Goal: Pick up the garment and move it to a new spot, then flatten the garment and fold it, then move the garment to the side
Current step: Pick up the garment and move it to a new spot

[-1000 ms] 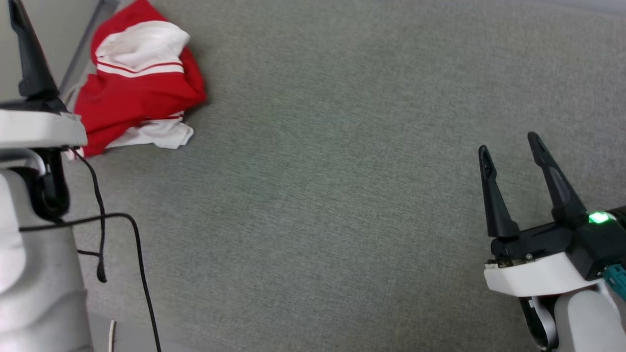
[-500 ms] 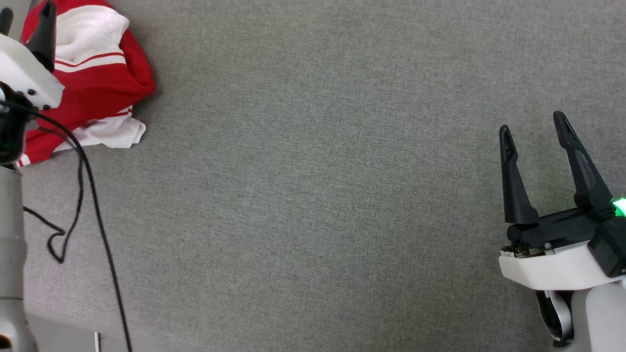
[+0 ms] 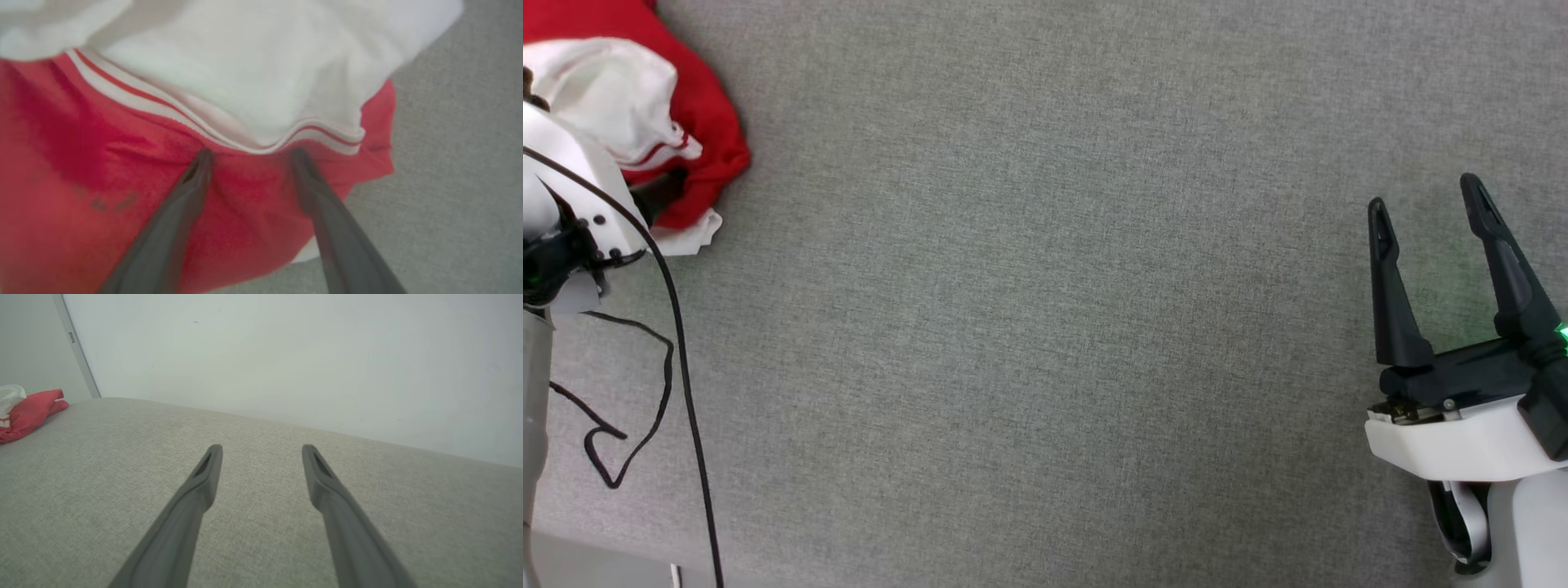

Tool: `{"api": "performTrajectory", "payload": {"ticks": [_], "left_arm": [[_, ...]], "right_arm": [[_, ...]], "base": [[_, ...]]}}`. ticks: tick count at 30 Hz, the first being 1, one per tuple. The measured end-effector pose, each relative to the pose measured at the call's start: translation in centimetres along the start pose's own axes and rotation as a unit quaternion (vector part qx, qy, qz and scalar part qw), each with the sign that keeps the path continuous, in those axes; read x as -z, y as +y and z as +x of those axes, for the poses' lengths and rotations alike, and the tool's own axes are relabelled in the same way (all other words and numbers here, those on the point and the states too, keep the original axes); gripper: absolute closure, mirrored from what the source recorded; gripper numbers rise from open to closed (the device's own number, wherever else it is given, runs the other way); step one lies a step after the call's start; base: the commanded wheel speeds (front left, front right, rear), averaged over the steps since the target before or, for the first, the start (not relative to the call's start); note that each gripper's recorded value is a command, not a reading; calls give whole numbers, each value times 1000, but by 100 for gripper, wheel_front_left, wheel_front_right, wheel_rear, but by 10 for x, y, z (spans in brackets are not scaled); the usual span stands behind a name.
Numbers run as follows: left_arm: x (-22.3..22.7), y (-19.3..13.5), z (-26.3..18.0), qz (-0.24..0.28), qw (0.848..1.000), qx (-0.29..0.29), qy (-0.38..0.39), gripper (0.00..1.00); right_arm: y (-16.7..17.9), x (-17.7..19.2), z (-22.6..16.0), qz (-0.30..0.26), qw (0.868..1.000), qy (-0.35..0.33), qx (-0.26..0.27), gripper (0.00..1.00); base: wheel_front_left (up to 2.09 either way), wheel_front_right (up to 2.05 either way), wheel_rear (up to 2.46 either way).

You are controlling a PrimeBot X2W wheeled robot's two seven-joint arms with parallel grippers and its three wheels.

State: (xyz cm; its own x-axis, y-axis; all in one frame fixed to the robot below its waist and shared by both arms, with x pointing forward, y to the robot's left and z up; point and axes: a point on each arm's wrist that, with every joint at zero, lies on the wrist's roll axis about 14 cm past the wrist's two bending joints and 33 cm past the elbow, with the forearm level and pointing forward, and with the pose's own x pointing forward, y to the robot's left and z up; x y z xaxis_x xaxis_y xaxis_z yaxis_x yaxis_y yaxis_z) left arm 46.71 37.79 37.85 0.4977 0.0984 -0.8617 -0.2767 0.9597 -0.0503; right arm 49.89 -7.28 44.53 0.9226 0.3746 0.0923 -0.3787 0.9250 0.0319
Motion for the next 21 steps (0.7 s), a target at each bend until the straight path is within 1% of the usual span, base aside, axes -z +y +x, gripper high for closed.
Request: {"api": "performTrajectory", "payload": {"ticks": [4, 5, 6, 7, 11, 13, 15, 19, 21], "left_arm": [[13, 1, 9, 2, 1000, -5, 28, 0], [14, 0, 10, 2, 1000, -4, 31, 13], [14, -1, 11, 3, 999, -3, 32, 82], [14, -2, 11, 5, 1000, -3, 31, 100], [6, 2, 4, 13, 1000, -7, 5, 100], [-7, 2, -4, 20, 999, -6, -31, 100], [-23, 3, -15, 42, 997, -9, -70, 100], [-65, -2, -47, 85, 984, -6, -159, 100], [-84, -10, -66, 106, 973, 1, -203, 100]], "right_arm": [[-1, 4, 1, -1, 1000, 3, -1, 0], [-1, 5, 1, -1, 1000, 3, -1, 0], [-1, 4, 1, -1, 1000, 3, -2, 0], [-1, 4, 2, -1, 1000, 1, -3, 0], [2, -4, 2, -3, 1000, -6, -6, 0], [3, -11, 1, -3, 1000, -12, -5, 0], [4, -17, 0, -1, 1000, -17, -4, 0], [8, -33, -1, 6, 999, -32, -2, 0], [11, -41, -3, 9, 999, -39, -2, 0]], "base": [[0, 0, 0], [0, 0, 0], [0, 0, 0], [0, 0, 0], [0, 0, 0], [0, 0, 0], [0, 0, 0], [0, 0, 0], [0, 0, 0]]}}
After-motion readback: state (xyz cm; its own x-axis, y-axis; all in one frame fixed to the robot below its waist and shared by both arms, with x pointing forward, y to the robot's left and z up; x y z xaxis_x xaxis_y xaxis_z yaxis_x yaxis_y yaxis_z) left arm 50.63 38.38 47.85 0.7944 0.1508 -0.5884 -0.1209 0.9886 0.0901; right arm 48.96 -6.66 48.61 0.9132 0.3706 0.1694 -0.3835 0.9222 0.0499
